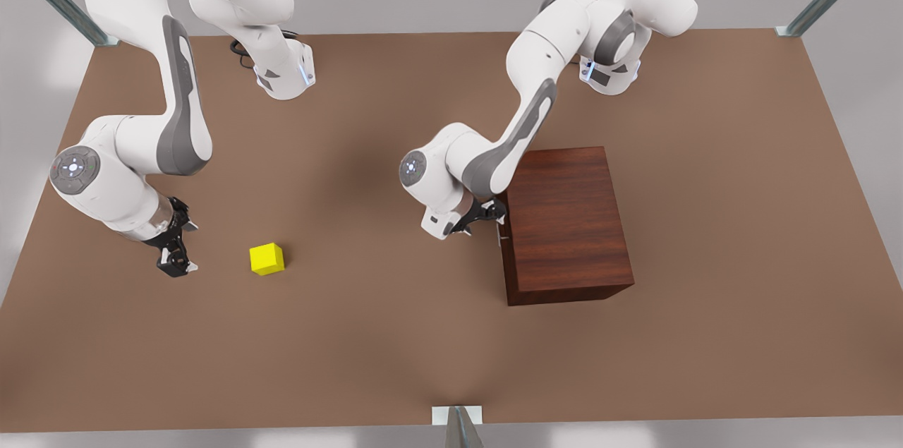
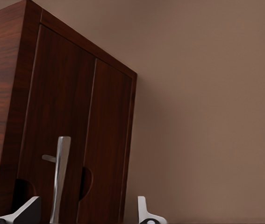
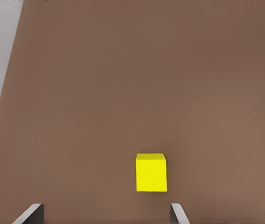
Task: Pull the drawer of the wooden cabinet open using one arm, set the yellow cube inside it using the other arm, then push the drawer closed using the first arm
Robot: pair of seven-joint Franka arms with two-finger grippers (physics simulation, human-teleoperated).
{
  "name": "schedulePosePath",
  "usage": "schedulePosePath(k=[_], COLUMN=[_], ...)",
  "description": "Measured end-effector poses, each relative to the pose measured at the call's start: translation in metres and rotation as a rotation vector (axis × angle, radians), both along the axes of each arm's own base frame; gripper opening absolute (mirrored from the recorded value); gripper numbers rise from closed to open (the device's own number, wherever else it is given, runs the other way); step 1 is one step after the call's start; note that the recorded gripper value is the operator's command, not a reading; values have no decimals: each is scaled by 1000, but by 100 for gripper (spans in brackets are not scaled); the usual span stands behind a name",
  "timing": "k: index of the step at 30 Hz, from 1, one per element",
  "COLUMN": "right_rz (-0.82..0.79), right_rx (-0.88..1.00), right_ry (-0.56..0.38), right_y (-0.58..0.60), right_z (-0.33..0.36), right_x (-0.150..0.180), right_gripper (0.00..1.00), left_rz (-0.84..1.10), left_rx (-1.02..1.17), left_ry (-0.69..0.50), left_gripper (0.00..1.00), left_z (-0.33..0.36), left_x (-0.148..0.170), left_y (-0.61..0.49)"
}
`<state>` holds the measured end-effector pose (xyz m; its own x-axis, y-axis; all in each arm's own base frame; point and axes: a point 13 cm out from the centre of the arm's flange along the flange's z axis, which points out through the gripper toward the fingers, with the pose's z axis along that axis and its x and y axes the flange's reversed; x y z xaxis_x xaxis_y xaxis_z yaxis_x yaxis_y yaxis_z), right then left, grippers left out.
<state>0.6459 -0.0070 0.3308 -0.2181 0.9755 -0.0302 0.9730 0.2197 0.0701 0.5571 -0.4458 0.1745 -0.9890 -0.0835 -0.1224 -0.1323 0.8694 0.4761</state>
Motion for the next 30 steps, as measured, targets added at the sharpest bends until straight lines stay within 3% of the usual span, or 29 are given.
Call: schedulePosePath(k=[13, 30], right_rz=[-69, -115], right_rx=[-12, -11], right_ry=[-3, 1], right_y=[2, 4], right_z=[0, -3], right_x=[3, 3], right_gripper=[100, 100], left_rz=[-76, -105], left_rx=[-61, -195], left_ry=[67, 4], left_gripper=[100, 100], left_z=[-17, -10], left_x=[-4, 4], left_y=[-14, -56])
